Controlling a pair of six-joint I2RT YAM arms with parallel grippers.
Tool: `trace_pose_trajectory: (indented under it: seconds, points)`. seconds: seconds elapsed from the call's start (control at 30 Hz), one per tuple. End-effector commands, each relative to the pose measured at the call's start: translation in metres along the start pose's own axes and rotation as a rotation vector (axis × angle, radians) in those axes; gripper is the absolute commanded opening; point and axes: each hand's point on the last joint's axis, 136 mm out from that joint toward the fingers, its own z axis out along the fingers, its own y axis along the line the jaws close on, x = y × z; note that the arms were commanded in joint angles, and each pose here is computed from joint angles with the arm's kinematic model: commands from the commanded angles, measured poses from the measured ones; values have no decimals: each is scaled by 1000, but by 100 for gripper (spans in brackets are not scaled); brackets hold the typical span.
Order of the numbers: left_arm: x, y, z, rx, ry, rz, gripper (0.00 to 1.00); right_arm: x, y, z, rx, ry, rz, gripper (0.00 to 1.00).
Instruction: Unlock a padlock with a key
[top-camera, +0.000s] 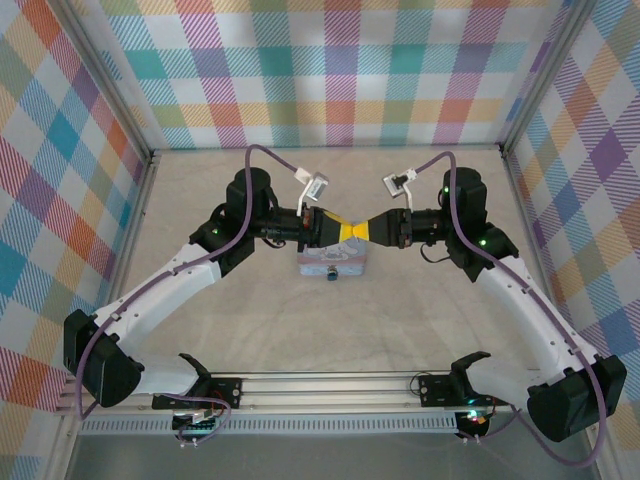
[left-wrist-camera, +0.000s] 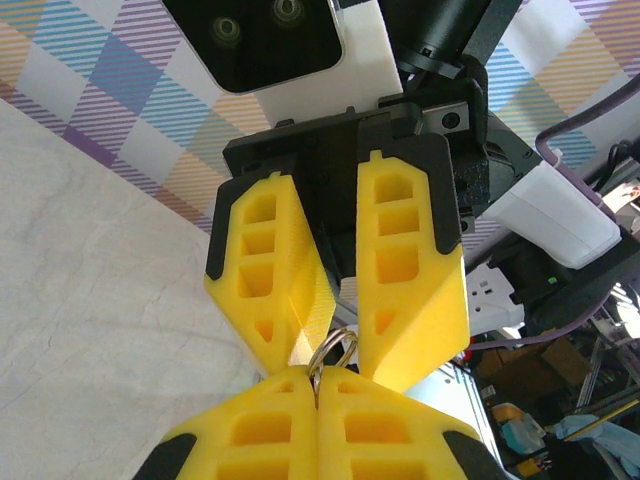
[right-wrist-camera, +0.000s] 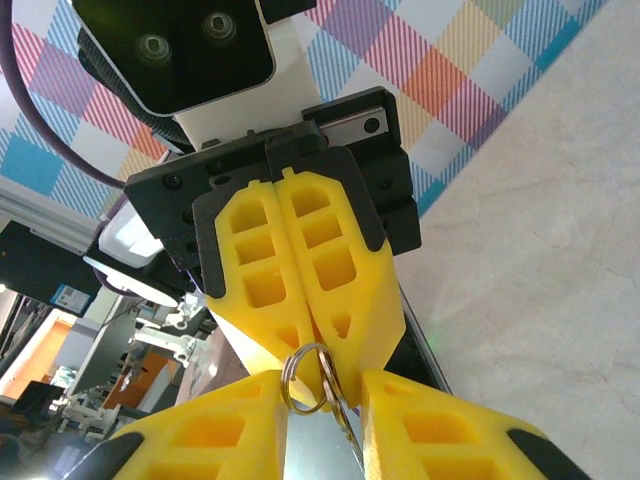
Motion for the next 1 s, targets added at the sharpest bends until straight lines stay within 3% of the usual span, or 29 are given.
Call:
trace_pose_trajectory:
  seconds: [0.0,0.43,0.53,0.67,0.9,0.97]
  points:
    - [9,-7,0,24,27,10,0,-6,22,-3,-46,-17,-91,23]
    - [9,-6,-1,9,28,26,0,-7,22,-7,-35,-25,-105,4]
    - [9,-5,-4,-7,19,32,18,-9,20,-9,-27,-34,-103,3]
    - [9,-4,-8,-24,8,36,28,-12,17,-12,-13,-49,-101,3]
    - [8,-4,-16,-45,-14,35,29,-11,14,-14,-5,-52,-99,0]
    - [6,-2,-17,-57,-23,35,33,-10,14,-14,-11,-48,-99,0]
